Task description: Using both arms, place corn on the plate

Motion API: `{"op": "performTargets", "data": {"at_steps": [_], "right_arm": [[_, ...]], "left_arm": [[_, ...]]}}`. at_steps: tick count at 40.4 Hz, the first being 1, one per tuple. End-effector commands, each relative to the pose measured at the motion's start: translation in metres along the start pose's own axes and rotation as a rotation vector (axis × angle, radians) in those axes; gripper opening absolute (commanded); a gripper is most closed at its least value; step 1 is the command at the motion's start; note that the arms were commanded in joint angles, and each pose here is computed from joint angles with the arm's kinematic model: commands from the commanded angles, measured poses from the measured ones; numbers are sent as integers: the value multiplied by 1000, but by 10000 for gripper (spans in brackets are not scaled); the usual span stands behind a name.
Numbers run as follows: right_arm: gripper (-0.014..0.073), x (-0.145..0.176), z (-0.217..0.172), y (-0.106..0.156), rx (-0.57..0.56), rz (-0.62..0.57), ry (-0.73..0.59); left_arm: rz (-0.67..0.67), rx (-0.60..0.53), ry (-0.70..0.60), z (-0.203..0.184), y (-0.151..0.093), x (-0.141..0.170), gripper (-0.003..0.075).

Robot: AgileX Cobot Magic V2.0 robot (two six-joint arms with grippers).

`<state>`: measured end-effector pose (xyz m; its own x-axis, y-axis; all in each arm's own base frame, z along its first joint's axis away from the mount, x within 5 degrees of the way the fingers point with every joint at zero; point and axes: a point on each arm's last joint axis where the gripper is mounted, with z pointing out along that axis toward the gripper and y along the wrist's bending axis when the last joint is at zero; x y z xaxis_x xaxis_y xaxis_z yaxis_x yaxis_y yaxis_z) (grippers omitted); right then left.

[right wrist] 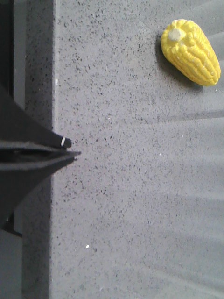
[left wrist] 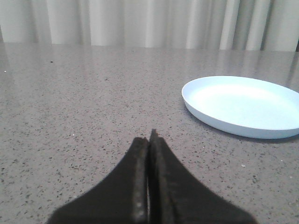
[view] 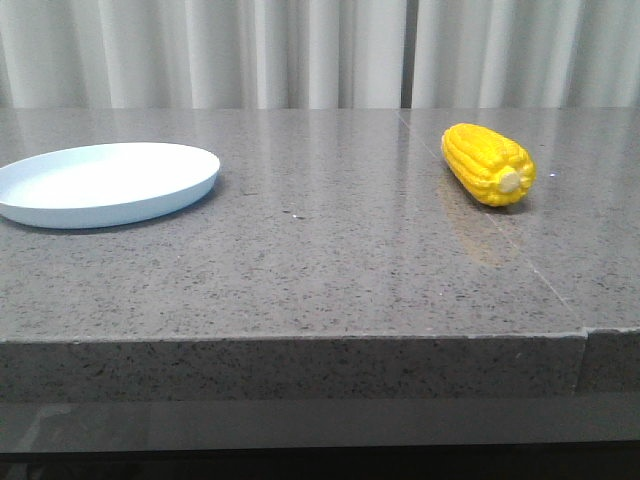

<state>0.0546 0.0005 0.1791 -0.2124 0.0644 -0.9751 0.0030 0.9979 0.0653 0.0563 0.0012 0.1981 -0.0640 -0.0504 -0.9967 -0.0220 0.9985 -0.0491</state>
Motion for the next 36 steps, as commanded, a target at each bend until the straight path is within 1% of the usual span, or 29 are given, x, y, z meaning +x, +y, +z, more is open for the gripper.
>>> {"op": "performTargets", "data": {"at_steps": [1, 31, 36], "right_arm": [[-82, -13, -3, 0, 0, -13, -112], [-82, -13, -3, 0, 0, -13, -114], [-82, -16, -3, 1, -3, -13, -141]], "left_arm": [[-6, 6, -97, -2, -1, -7, -20], [-6, 6, -97, -2, -1, -7, -20], [13, 4, -101, -2, 0, -8, -20]]}}
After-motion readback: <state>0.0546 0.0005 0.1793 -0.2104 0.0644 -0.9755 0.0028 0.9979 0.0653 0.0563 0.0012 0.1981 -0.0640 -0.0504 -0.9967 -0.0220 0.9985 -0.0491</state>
